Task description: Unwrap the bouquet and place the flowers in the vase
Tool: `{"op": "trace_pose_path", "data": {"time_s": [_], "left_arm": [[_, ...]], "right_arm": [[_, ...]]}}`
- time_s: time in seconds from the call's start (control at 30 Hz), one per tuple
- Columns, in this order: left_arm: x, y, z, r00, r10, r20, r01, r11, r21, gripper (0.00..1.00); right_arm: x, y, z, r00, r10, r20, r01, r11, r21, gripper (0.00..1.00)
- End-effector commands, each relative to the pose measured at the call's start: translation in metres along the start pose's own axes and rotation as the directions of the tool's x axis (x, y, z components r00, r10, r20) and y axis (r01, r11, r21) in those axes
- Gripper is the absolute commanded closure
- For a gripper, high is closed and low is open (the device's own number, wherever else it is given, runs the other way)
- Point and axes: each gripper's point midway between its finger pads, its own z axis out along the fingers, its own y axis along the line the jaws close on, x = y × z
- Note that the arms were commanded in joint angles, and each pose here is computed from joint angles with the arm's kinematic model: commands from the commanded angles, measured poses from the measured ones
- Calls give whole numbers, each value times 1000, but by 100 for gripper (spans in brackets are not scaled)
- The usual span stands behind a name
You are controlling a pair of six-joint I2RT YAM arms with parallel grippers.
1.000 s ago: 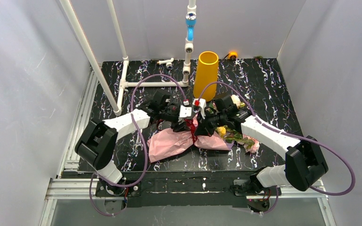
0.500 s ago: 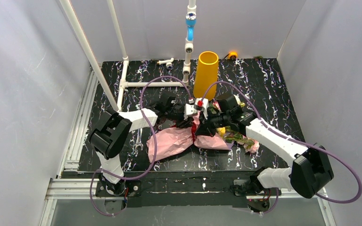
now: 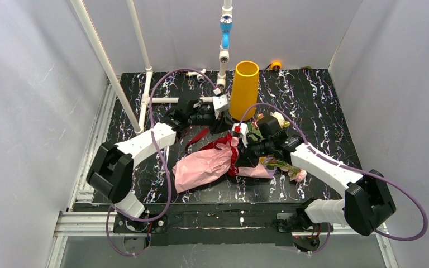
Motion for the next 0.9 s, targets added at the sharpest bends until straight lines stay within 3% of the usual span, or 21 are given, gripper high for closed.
{"op": "trace_pose_path", "data": {"time_s": [0.0,0.07,0.17,0.33,0.53,0.6,0.67,0.87], "left_arm": [[-34,-20,-13,998,-7,66,4,999,37,87],[-34,-20,-15,998,-22,63,20,1000,23,95],[-29,-13,-23,997,-57,55,59,998,-32,92],[-20,-7,-47,996,-80,47,86,988,-125,69],[-5,1,-79,989,-145,20,145,956,-255,47],[-1,5,-87,987,-163,11,160,945,-286,44],[3,6,-93,985,-170,-9,160,940,-302,43],[9,7,-102,981,-190,-46,165,931,-324,41]], "right_arm": [[-5,-3,-3,1000,3,13,-4,1000,17,80],[-5,-5,-6,1000,25,14,-25,999,33,69],[-4,-12,-15,996,90,6,-90,994,55,59],[-21,-29,-33,978,206,16,-207,973,100,31],[-53,-42,-29,953,298,54,-302,947,108,19],[-57,-51,-23,950,305,60,-311,942,126,12],[-59,-59,-16,947,318,56,-323,933,159,12],[-55,-71,13,939,343,-22,-334,925,180,31]]}}
